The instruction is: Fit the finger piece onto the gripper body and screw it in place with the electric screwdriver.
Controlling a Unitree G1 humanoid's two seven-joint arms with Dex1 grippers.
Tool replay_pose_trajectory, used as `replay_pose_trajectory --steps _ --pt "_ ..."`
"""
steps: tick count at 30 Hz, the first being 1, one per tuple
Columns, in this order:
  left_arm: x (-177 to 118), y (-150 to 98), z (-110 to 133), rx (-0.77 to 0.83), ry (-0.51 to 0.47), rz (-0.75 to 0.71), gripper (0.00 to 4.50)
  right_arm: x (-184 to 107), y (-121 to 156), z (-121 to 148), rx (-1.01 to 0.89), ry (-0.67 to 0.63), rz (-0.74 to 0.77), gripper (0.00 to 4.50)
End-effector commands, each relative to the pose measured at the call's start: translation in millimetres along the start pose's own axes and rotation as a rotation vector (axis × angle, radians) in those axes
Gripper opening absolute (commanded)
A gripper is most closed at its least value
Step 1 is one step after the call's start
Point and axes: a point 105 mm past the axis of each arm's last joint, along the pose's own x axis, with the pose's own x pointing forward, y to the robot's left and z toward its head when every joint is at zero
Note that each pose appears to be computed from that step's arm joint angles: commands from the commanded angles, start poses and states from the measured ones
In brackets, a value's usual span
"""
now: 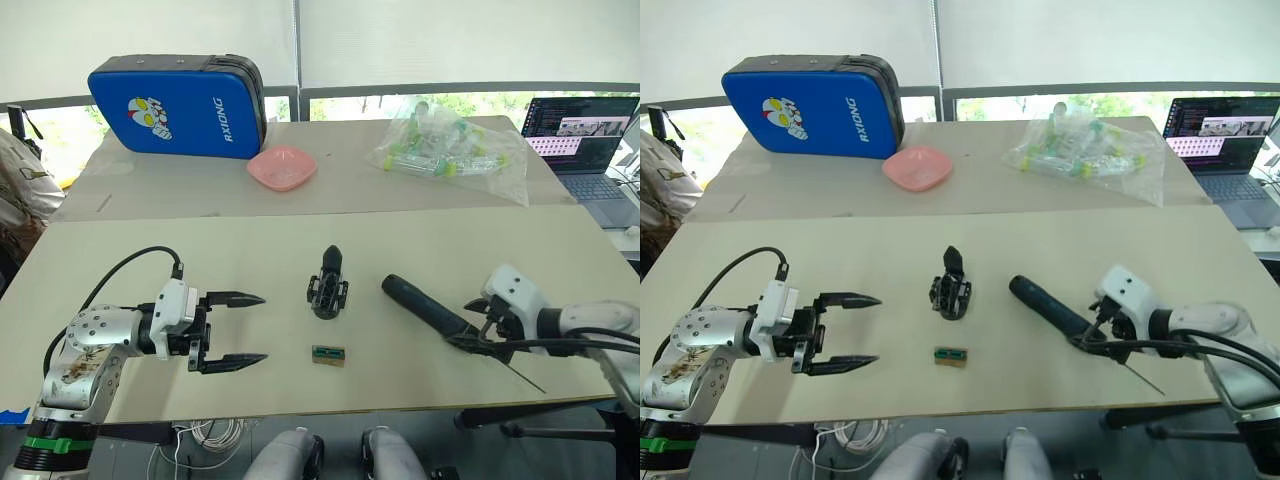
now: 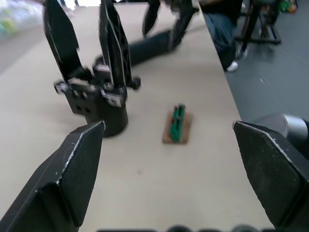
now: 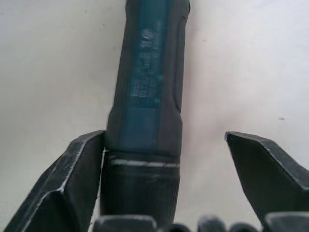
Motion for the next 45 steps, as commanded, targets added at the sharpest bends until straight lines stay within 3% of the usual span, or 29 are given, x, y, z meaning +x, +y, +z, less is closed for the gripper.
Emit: replay_pose_trajectory --steps 1,5,8,15,18,28,31,36,40,45 --pt "5 0 8 0.037 -0.029 -0.021 4.5 -16 11 17 -0.006 0.072 0.096 4.42" --pt "13 -7 4 0.023 -0.046 -0.048 4.5 -27 11 17 0.022 0.281 0.107 4.42" --pt "15 -10 2 0.012 -0.05 -0.051 4.5 -23 13 24 0.028 0.353 0.117 4.42" --pt "19 -11 3 0.009 -0.066 -0.055 4.5 7 8 29 -0.04 0.437 0.11 4.42" --pt "20 -13 3 0.004 -0.066 -0.063 4.5 19 21 30 -0.026 0.462 0.172 4.42" --pt "20 -15 2 -0.006 -0.057 -0.063 4.5 37 28 13 -0.012 0.547 0.156 4.42" --pt "20 -14 2 -0.005 -0.054 -0.066 4.5 38 30 7 -0.023 0.56 0.158 3.66" --pt "18 -14 1 -0.007 -0.043 -0.072 4.5 38 26 6 -0.013 0.539 0.137 1.96" --pt "17 -13 1 -0.01 -0.036 -0.077 4.5 18 22 12 -0.025 0.516 0.15 1.94" --pt "15 -9 -2 -0.019 -0.02 -0.076 4.5 -14 6 48 -0.019 0.315 0.11 1.94"
